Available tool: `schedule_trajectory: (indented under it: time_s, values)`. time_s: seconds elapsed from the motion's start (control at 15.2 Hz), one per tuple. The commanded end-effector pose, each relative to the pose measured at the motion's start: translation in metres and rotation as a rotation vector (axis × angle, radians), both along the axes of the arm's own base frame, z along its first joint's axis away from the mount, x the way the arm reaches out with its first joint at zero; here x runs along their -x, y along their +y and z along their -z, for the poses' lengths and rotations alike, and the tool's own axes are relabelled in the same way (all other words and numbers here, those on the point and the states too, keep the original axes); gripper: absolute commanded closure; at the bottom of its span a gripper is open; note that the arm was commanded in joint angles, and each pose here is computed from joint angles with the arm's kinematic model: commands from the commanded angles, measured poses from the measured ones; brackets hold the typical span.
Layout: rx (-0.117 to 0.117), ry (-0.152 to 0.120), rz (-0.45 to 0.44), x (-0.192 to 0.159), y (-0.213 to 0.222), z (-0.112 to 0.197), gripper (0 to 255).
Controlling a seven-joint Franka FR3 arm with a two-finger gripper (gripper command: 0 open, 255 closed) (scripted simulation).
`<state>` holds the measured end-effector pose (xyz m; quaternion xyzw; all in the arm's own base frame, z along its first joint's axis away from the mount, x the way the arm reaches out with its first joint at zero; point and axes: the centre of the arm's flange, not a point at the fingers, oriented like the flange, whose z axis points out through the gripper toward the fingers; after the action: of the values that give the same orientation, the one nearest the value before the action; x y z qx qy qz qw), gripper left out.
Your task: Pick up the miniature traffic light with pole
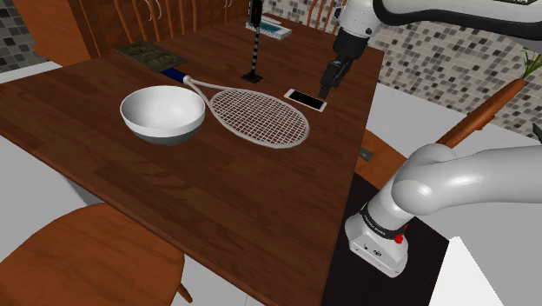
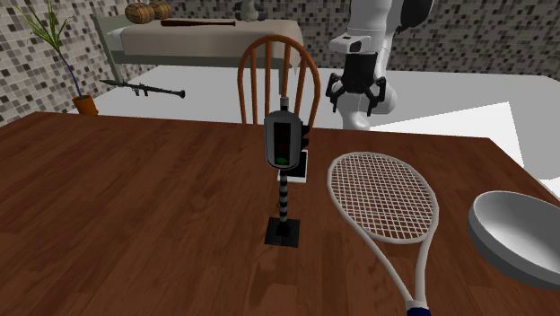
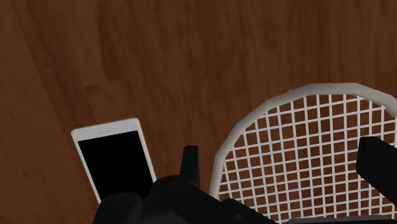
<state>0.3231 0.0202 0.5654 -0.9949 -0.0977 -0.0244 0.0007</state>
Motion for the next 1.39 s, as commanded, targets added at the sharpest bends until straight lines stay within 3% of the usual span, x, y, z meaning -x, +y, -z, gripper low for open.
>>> schedule_trajectory:
  time_s: [0.0, 1.32]
  values:
    - [0.000, 0.000, 0.000, 0.000, 0.000, 0.000, 0]
    - [0.009, -0.242, 0.238, -0.214, 0.005, -0.072, 0]
